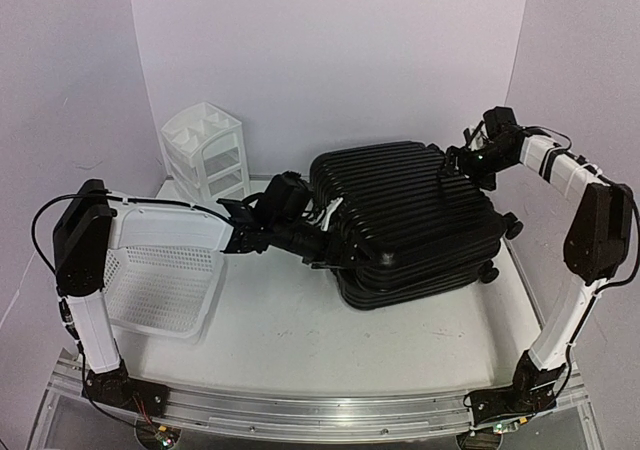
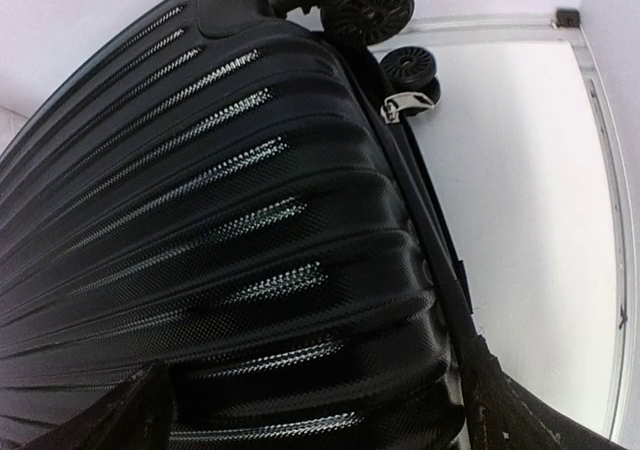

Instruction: Open, take out, and arrange the luggage

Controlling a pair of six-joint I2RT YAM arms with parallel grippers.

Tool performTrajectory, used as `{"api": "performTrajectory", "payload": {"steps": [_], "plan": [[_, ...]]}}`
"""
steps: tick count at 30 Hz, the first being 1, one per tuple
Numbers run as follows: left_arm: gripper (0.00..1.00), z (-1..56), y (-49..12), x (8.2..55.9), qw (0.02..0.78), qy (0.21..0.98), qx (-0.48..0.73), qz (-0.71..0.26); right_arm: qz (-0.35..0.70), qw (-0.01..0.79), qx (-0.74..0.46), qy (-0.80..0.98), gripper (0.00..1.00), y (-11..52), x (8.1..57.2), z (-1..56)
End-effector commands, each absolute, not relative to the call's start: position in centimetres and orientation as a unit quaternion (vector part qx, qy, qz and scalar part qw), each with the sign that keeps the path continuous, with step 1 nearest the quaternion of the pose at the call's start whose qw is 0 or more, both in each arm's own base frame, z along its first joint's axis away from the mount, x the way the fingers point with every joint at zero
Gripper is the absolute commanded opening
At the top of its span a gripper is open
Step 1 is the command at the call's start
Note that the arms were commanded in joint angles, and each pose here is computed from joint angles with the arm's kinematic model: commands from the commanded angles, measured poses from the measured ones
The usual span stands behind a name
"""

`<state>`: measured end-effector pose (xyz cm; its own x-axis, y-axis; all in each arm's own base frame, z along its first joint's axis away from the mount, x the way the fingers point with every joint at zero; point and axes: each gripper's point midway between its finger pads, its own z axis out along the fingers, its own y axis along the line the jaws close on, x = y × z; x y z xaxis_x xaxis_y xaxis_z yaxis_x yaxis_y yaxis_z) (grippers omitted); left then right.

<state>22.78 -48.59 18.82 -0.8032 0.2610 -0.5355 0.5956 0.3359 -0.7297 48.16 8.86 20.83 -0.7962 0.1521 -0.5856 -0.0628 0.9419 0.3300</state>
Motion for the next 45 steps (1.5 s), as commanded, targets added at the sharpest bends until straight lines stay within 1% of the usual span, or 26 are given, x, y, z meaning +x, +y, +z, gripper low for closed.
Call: {"api": "performTrajectory", "payload": {"steps": [1,4,6,9,12,14,17,19,22,27,30,33,35,37,40,43,45], "plan": [[0.96,23.2,-50.0,21.6,0.209,0.741,0.315,-0.555,0.311,0.224,-0.083,0.92,0.98,21.4,43.3,19.6],[0.95,22.3,-51.3,20.1,0.195,0.741,0.325,-0.555,0.303,0.227,-0.089,0.921,0.98,21.4,43.8,19.2],[0.96,22.8,-52.4,18.6,0.216,0.731,0.348,-0.546,0.29,0.233,-0.091,0.924,0.98,20.9,44.0,19.3],[0.97,23.9,-52.6,18.2,0.246,0.726,0.354,-0.535,0.226,0.24,-0.078,0.941,0.98,18.1,43.2,20.5],[0.99,25.1,-50.7,18.5,0.287,0.725,0.37,-0.505,0.162,0.284,-0.042,0.944,0.98,14.0,41.0,24.3],[1.0,25.9,-48.9,18.9,0.322,0.725,0.402,-0.457,0.117,0.305,-0.017,0.945,0.98,11.5,39.1,25.9],[0.99,27.5,-45.9,20.5,0.366,0.734,0.429,-0.378,0.097,0.303,0.01,0.948,0.98,9.6,35.6,26.3],[1.0,29.0,-43.9,22.2,0.387,0.738,0.427,-0.351,0.13,0.296,0.021,0.946,0.98,10.1,33.4,26.3],[1.0,31.8,-41.0,26.4,0.416,0.743,0.391,-0.35,0.169,0.29,0.051,0.941,0.98,10.3,30.7,26.4],[1.0,34.4,-40.0,34.2,0.459,0.753,0.35,-0.315,0.175,0.314,0.125,0.925,0.98,8.0,28.2,26.9],[0.99,34.5,-39.9,39.8,0.45,0.772,0.313,-0.322,0.211,0.31,0.148,0.915,0.98,7.6,28.0,26.7],[0.99,34.2,-40.5,44.3,0.436,0.768,0.294,-0.366,0.266,0.284,0.169,0.906,0.98,8.5,28.5,25.5],[0.99,34.1,-41.4,46.0,0.429,0.753,0.305,-0.394,0.292,0.269,0.182,0.9,0.98,8.8,28.8,24.7],[0.99,34.1,-41.3,48.3,0.454,0.75,0.3,-0.376,0.297,0.276,0.195,0.893,0.98,8.5,29.1,24.3],[1.0,32.4,-41.0,50.8,0.465,0.755,0.293,-0.359,0.311,0.268,0.219,0.885,0.98,8.2,29.6,22.9],[0.99,29.6,-41.4,52.0,0.445,0.764,0.287,-0.368,0.324,0.257,0.235,0.879,0.98,8.2,30.3,21.6],[1.0,28.4,-42.3,51.3,0.419,0.762,0.294,-0.397,0.338,0.258,0.237,0.873,0.98,8.4,30.9,21.2]]}}
